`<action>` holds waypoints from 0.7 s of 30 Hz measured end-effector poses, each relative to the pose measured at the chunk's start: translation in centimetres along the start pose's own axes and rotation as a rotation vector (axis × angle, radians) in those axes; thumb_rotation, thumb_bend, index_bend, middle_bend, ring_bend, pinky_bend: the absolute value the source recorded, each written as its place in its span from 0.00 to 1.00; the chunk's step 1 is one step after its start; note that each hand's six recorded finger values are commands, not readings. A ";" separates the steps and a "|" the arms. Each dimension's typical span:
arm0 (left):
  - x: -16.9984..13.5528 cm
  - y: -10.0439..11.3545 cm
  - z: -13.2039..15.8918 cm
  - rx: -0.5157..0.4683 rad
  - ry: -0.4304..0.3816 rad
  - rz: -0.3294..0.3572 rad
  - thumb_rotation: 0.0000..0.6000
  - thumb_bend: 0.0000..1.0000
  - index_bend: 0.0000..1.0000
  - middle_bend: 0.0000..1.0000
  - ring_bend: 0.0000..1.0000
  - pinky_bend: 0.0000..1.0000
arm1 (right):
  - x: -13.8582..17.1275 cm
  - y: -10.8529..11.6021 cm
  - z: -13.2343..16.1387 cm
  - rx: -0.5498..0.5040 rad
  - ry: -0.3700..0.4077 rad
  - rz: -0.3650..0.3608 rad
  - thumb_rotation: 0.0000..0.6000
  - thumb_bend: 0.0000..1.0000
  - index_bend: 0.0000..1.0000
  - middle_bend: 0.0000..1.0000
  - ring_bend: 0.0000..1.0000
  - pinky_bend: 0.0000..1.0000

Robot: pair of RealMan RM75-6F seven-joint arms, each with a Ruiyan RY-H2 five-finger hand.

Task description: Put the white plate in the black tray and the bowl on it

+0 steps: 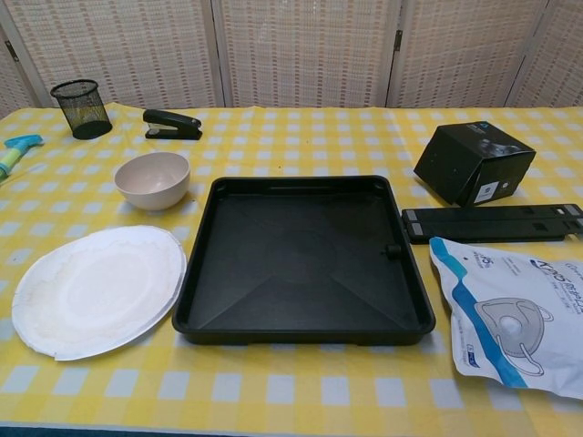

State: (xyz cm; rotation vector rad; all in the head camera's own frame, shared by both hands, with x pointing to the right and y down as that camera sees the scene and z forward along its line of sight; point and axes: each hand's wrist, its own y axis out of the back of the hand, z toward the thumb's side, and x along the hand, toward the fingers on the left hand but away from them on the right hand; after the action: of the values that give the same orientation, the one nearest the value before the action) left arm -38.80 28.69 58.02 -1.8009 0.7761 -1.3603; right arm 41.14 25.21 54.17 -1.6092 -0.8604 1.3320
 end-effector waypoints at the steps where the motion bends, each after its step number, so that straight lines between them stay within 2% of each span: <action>1: 0.0 -0.1 0.4 -0.003 -0.016 0.011 1.00 0.25 0.40 1.00 0.93 1.00 | -0.1 -0.1 0.0 0.000 0.001 0.006 1.00 0.42 0.00 0.00 0.00 0.00; 4: -0.1 -0.6 1.6 -0.017 -0.067 0.047 1.00 0.25 0.49 1.00 0.99 1.00 | -0.2 -0.2 0.0 0.001 0.005 0.013 1.00 0.42 0.00 0.00 0.00 0.00; 9: -0.4 -2.3 3.3 -0.034 -0.113 0.074 1.00 0.26 0.53 1.00 1.00 1.00 | 0.0 0.1 0.1 -0.005 0.013 0.002 1.00 0.42 0.00 0.00 0.00 0.00; 15: -0.4 -4.4 4.3 -0.062 -0.123 0.031 1.00 0.36 0.51 1.00 1.00 1.00 | 0.0 0.1 0.1 -0.005 0.014 0.004 1.00 0.42 0.00 0.00 0.00 0.00; 21: 0.0 -6.4 4.6 -0.071 -0.111 -0.012 1.00 0.36 0.50 1.00 1.00 1.00 | 0.0 0.1 0.1 -0.006 0.011 0.004 1.00 0.42 0.00 0.00 0.00 0.00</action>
State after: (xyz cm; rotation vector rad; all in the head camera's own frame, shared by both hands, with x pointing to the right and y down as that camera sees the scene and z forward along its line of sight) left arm -34.19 33.07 62.60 -1.9220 0.7636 -1.2428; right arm 41.04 25.16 54.14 -1.6225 -0.8550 1.3234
